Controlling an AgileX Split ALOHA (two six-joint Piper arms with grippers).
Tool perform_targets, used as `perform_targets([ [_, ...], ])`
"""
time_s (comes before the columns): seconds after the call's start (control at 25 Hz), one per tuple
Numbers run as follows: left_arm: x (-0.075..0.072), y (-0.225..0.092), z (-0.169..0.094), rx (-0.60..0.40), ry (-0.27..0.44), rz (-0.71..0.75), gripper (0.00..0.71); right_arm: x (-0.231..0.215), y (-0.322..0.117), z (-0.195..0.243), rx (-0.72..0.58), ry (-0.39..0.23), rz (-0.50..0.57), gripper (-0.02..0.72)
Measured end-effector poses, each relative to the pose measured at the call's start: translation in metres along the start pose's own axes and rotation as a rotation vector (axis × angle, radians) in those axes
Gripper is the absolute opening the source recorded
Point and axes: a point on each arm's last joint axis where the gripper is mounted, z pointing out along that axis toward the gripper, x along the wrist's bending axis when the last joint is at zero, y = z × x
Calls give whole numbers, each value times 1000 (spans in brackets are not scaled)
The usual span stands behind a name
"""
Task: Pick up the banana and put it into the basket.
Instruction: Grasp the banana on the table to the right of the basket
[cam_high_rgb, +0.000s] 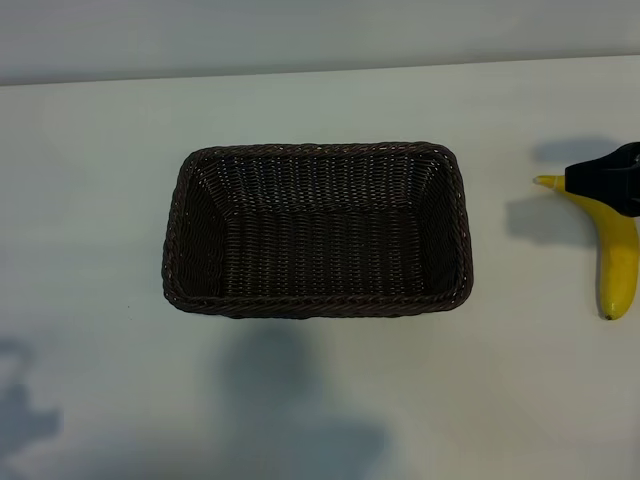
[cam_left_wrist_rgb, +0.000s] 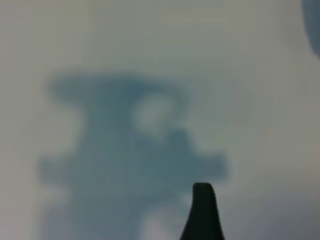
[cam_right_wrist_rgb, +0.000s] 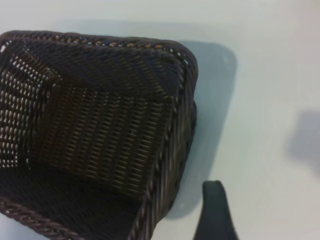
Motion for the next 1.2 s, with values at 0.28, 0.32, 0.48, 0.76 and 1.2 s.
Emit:
perform_targets([
  [0.28, -1, -24, -25, -233, 10, -1, 587, 0, 0, 0, 1, 1, 38, 501],
  [0.32, -1, -27, -27, -256, 11, -1, 587, 0, 0, 0, 1, 1, 42, 501],
  [0.48, -1, -28, -27, -264, 11, -1, 587, 0, 3, -1, -6, 1, 47, 501],
  [0.76, -1, -28, -26, -261, 11, -1, 587, -4, 38, -1, -29, -12, 16, 521],
  [1.2, -1, -28, -26, -261, 11, -1, 587, -50, 45, 36, 204, -190, 85, 526],
])
